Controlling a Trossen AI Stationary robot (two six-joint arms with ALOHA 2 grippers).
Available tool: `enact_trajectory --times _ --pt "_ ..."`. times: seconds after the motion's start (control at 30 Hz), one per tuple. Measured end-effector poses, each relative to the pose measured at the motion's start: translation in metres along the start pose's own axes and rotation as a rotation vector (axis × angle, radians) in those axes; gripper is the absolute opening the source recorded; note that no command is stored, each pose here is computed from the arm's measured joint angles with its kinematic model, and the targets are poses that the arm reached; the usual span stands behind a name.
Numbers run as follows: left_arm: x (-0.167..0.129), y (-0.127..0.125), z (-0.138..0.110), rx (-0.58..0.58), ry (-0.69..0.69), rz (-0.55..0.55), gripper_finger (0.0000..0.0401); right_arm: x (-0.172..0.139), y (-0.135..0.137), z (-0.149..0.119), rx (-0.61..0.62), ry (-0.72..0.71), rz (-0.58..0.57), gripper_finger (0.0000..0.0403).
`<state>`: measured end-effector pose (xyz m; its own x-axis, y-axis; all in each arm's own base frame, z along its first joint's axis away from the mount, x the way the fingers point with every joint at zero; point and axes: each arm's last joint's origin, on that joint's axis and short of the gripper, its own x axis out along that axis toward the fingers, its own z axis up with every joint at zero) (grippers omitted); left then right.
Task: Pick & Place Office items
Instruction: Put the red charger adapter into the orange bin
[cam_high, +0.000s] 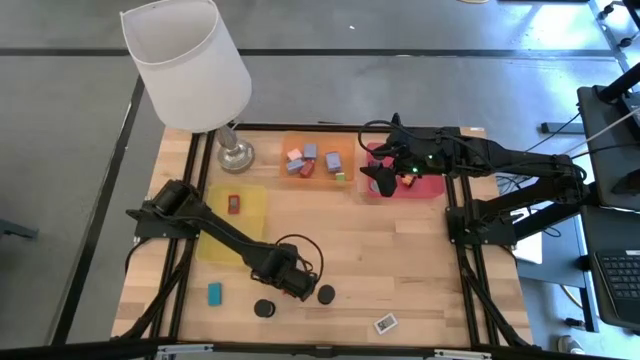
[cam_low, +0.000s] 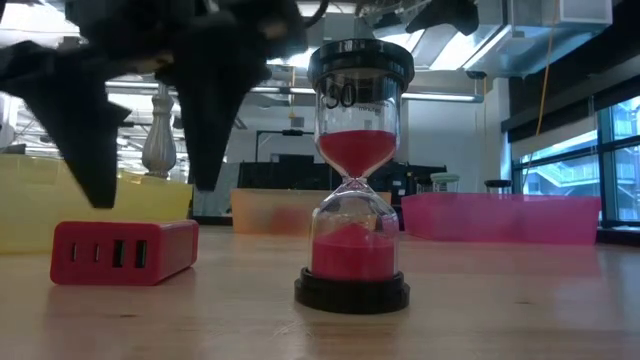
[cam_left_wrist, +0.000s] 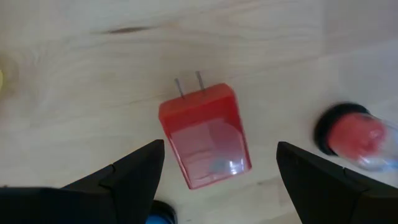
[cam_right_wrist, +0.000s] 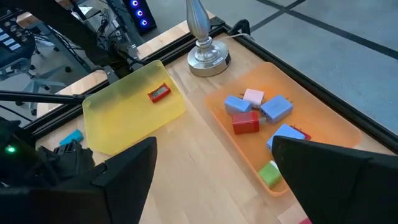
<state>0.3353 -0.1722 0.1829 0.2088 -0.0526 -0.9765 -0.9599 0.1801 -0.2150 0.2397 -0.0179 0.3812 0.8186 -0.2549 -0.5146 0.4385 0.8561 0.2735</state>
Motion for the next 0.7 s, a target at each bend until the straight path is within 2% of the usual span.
enact_trajectory --times 0.33,0.57,0.7 --pt "0.023 0.001 -0.002 -0.156 0.000 0.072 0.0308 0.000 0.000 0.000 -0.017 0.000 -0.001 0.0322" --pt "0.027 0.002 -0.001 -0.134 -0.012 0.083 0.0305 0.000 0.000 0.000 -0.024 -0.001 -0.001 0.0322" --pt "0.027 0.002 -0.001 -0.110 -0.014 0.085 0.0285 0.000 0.000 0.000 -0.024 -0.001 -0.002 0.0322"
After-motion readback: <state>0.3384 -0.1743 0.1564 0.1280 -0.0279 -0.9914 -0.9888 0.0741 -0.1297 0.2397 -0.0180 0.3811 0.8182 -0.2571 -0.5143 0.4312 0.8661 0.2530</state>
